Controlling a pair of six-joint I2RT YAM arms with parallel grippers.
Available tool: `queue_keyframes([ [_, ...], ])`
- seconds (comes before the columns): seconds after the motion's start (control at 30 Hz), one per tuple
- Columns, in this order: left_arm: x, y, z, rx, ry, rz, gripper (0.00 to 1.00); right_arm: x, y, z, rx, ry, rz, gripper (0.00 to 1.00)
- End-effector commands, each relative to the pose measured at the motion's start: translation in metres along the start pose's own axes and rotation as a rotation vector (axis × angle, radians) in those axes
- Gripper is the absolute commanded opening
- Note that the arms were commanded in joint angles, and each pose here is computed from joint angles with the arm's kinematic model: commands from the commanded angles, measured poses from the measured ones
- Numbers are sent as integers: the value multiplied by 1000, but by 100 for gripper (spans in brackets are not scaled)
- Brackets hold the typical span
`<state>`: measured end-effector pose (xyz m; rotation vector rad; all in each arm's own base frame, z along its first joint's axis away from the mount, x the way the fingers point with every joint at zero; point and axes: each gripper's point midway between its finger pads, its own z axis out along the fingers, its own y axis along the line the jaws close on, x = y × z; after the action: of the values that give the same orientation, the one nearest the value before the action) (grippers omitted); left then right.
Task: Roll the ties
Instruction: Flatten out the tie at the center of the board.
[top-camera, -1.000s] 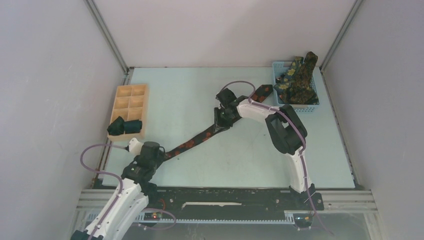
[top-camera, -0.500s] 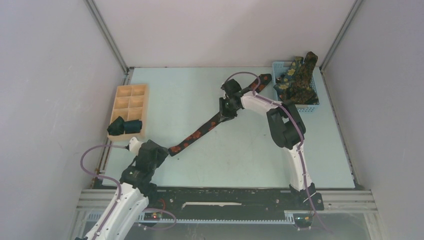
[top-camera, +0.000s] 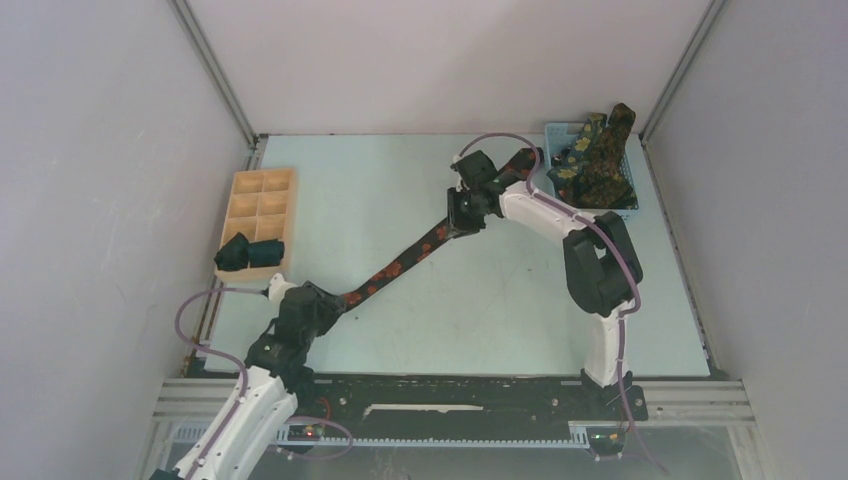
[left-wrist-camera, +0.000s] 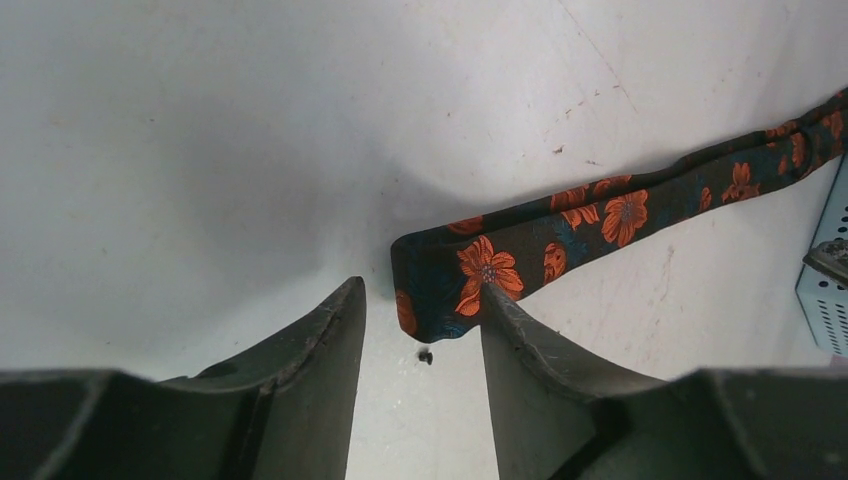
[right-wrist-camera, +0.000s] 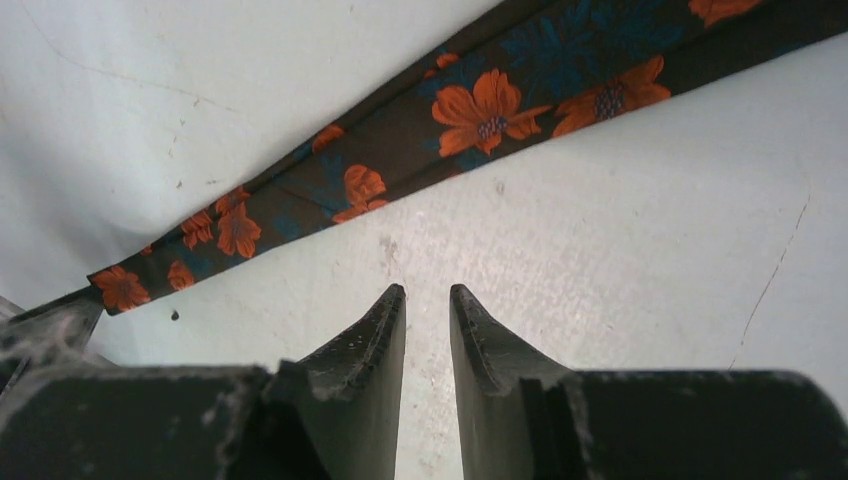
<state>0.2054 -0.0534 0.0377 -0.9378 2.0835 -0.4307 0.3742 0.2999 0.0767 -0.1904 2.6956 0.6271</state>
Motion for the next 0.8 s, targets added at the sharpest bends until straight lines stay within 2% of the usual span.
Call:
queue_keyframes([
  [0.0,-3,-12,4,52,-4,13,50,5,4,-15,-10,-22,-28,27],
  [0.2,2,-14,9,63,14,11,46,20,7,-13,-17,4,-37,27],
  [0.33,2,-14,11,60,14,12,39,27,12,-10,-23,17,-50,26],
  [0.4,3,-13,11,58,14,12,29,28,15,-11,-27,17,-55,26],
  [0.5,4,-12,12,51,18,13,5,28,23,-12,-41,11,-65,26],
  [0.53,3,-12,12,51,18,15,1,28,26,-13,-48,9,-67,26],
  [0.77,-23,-18,-7,28,-64,21,0,22,81,-26,-139,-33,-128,26],
])
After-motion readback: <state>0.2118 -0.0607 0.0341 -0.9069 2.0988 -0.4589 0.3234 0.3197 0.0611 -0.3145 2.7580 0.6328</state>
